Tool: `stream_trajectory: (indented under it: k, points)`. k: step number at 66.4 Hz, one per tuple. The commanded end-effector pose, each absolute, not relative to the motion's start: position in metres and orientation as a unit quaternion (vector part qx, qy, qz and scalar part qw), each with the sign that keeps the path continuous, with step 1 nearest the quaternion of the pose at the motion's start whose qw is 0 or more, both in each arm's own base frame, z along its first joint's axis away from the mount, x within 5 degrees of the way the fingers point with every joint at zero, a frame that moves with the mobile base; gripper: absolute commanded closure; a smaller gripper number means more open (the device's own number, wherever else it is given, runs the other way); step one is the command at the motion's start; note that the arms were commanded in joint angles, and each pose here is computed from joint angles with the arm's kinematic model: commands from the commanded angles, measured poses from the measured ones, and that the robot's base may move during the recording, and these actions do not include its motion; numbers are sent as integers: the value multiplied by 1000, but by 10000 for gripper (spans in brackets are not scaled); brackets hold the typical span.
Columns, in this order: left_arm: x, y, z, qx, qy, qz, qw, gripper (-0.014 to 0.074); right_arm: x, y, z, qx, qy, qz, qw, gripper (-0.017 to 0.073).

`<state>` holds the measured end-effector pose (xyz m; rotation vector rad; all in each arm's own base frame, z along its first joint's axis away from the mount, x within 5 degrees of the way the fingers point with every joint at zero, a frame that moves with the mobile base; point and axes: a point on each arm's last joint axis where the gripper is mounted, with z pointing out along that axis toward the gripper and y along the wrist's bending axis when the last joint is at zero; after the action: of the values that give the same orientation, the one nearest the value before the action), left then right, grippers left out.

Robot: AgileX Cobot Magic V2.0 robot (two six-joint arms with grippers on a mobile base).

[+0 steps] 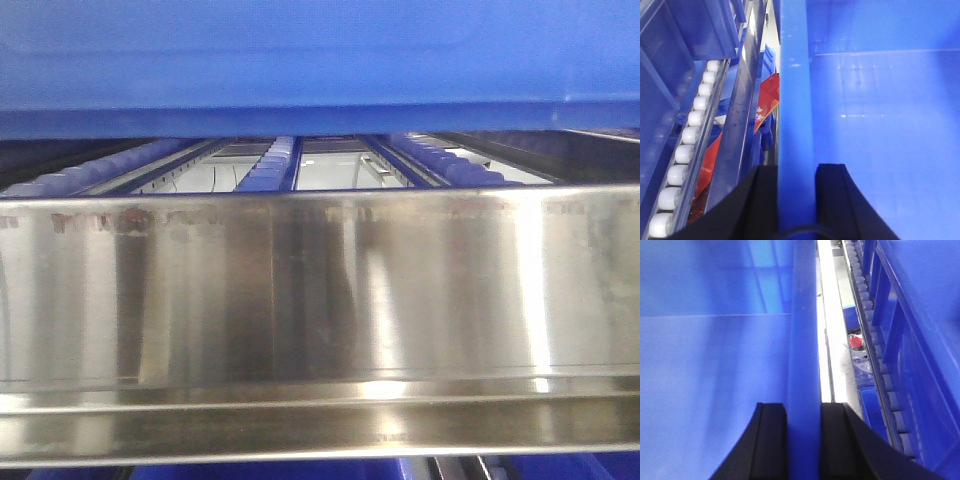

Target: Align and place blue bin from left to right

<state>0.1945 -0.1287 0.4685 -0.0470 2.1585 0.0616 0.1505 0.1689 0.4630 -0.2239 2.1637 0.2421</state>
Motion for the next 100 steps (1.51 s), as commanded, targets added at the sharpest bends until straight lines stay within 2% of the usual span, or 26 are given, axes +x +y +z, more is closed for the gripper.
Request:
stream_trajectory:
  k: [1,19,27,44,54,69,77,100]
  points:
    - [195,-135,480,0,858,-14,513,704,148,190,485,-139,807,214,532,639]
    - [195,-135,481,0,858,-15,514,704,148,189,485,-138,809,212,531,639]
    - [195,-135,481,0,858,-15,514,704,147,188,479,-129,829,209,503,639]
    - [195,-135,481,0,858,-15,514,704,144,173,463,-99,884,127,439,639]
    - [195,-135,481,0,858,-15,514,704,144,172,463,-97,886,122,437,639]
    - [193,-138,478,0,867,-32,497,704,145,177,467,-106,872,146,454,639]
    - [193,-137,479,-11,874,-57,482,704,148,180,464,-106,875,136,453,635]
    - [222,-109,478,-46,874,-109,470,704,187,211,451,-78,881,111,454,637]
